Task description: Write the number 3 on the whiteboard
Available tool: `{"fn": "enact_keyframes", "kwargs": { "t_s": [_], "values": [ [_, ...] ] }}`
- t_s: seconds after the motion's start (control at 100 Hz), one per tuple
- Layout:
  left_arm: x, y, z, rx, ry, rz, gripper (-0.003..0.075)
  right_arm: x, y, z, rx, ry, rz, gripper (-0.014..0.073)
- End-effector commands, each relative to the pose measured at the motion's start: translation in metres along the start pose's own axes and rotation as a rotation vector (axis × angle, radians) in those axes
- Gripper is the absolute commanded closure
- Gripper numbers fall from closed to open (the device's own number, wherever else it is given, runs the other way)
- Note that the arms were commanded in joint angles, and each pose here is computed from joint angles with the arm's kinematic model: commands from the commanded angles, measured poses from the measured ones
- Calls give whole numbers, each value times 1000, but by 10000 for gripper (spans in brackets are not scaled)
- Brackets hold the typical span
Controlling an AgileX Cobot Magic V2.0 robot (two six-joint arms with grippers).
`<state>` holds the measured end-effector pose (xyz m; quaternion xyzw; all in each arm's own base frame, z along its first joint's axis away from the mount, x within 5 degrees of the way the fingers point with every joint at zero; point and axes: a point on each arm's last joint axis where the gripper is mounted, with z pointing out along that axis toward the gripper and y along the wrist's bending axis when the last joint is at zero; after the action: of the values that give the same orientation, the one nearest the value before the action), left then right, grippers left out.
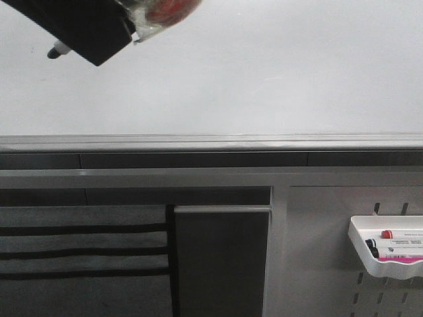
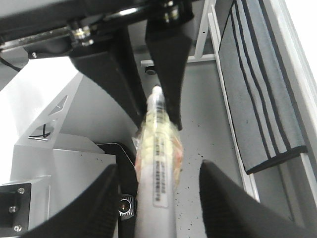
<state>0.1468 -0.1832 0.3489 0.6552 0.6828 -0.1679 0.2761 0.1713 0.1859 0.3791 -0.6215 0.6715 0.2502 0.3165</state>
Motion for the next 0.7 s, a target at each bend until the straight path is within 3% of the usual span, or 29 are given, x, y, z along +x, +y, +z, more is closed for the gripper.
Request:
{"fn": "enact_keyframes", "kwargs": {
  "t_s": [0.0,0.19,0.53,0.6,0.69],
  "values": [
    [-13,-1,-16,-45,-98,11,741,-14,4,-13,24,-95,-15,332],
    [-13,-1,-16,-45,-98,11,741,-14,4,-13,22,-95,-15,483],
    [-14,-1,-16,-47,-100,11,737,-13,4,-12,14,-85,-17,588],
    [-14,0,-16,-51,-103,11,691,-14,4,-12,16,-86,-17,589],
    [-15,0,-16,-60,-111,9,563,-13,4,-12,18,-83,-19,589]
  ]
}}
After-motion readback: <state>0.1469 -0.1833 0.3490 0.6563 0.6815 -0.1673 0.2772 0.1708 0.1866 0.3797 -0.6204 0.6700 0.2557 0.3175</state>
